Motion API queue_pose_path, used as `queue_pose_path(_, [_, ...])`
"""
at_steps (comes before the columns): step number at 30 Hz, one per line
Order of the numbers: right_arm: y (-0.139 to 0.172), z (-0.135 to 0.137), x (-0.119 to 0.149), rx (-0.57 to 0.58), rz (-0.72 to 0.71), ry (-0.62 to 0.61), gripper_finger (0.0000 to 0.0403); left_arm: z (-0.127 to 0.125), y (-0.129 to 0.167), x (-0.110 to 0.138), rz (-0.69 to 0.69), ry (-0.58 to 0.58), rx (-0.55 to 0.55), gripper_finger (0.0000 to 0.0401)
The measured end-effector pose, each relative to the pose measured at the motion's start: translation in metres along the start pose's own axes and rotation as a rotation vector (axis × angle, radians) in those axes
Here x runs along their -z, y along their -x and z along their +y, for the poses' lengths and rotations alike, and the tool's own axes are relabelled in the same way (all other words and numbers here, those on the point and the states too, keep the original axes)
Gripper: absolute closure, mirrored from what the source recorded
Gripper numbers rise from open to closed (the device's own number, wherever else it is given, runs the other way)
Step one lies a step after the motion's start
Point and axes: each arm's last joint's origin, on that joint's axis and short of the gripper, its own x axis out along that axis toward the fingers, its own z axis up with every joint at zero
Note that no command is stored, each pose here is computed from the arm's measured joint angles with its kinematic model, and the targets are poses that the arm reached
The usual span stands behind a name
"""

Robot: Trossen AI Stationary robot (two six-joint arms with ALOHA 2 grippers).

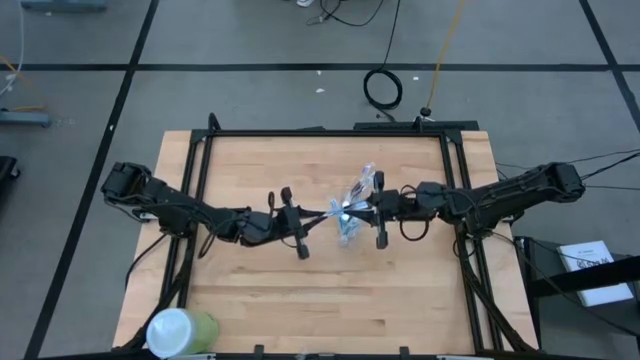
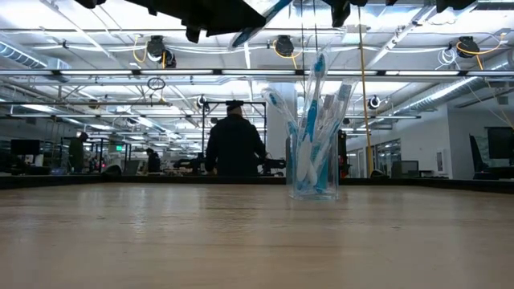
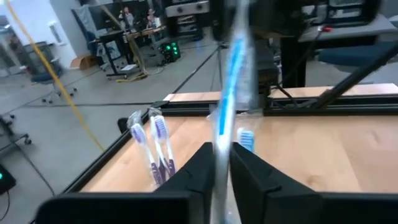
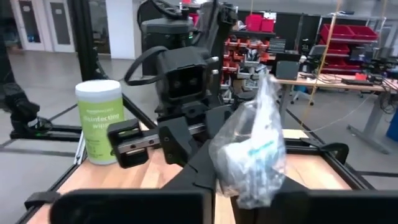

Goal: Pick & Place toothbrushing station
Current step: Put the blue toothbrush into the transparent organizer

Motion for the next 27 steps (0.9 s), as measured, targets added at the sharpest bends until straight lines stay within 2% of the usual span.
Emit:
queue_pose_path(6, [0.014, -0.003, -0.015, 0.013, -0.044, 0.014, 0.0389, 0.002, 0.000, 0.003, 0.034, 0.045, -0.067, 0.0282])
queue_pose_path(13, [0.043, -0.010, -0.030, 0.031, -0.015, -0.001, 0.0394, 0.001, 0.000, 0.005, 0.052, 0.052, -0.053, 0.0206])
queue_pose_path(18, [0.067, -0.013, -0.037, 0.018, 0.023, -0.043, 0.0394, 0.001, 0.000, 0.006, 0.053, 0.050, -0.052, 0.0181])
queue_pose_path(21, [0.077, -0.011, -0.036, -0.029, 0.080, -0.091, 0.0394, 0.002, 0.000, 0.007, 0.070, 0.039, -0.054, 0.0177])
queue_pose_path(27, [0.063, 0.007, -0.018, -0.118, 0.246, -0.128, 0.0394, 0.008, -0.003, 0.009, 0.077, 0.053, -0.073, 0.0176])
